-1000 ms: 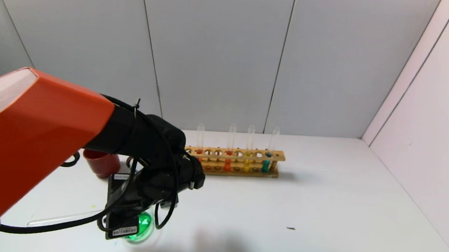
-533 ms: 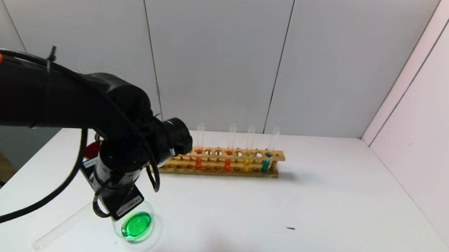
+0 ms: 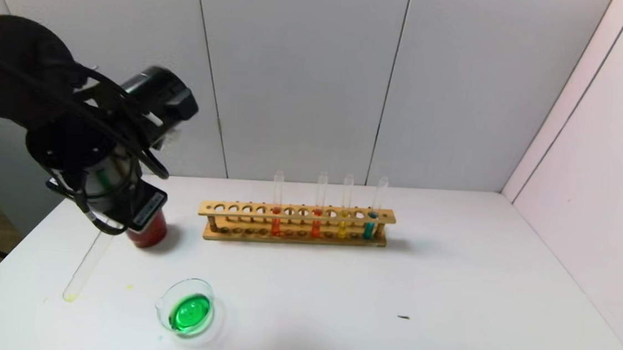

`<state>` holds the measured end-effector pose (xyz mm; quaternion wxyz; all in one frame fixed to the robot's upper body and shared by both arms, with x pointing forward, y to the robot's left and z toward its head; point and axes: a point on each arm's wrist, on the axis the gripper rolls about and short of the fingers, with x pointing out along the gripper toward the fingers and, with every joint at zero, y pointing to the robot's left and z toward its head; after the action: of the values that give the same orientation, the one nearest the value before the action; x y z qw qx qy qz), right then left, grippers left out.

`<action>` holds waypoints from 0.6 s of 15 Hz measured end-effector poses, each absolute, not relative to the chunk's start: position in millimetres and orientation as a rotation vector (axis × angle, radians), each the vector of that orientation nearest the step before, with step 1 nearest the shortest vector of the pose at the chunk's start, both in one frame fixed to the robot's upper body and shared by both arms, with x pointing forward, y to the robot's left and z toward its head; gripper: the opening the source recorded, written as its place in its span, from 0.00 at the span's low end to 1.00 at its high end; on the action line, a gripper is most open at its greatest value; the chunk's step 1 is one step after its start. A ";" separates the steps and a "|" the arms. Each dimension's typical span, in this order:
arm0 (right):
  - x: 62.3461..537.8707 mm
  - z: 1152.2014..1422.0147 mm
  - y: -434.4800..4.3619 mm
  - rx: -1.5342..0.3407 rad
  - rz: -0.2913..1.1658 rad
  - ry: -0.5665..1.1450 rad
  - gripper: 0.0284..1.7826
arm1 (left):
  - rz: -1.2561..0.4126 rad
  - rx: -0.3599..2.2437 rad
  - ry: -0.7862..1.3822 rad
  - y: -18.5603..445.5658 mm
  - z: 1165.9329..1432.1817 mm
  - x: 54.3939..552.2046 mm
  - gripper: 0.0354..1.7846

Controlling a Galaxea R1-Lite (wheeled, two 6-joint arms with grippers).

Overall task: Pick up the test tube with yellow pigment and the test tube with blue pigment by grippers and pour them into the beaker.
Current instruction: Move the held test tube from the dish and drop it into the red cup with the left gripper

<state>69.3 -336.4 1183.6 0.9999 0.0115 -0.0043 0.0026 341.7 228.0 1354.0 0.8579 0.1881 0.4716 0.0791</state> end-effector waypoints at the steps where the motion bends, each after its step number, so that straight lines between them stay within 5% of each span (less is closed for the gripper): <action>1: 69.3 1183.6 -336.4 0.023 0.006 -0.009 0.98 | 0.181 0.358 0.954 233.2 1360.5 345.0 0.15; 9: 69.3 1183.6 -336.4 0.023 0.005 -0.008 0.98 | 0.255 0.212 0.725 262.0 1379.6 383.6 0.15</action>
<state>69.3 -336.4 1183.6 0.9999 0.0115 -0.0041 0.0027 383.6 262.0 1379.6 0.9216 0.1030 0.3531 0.1243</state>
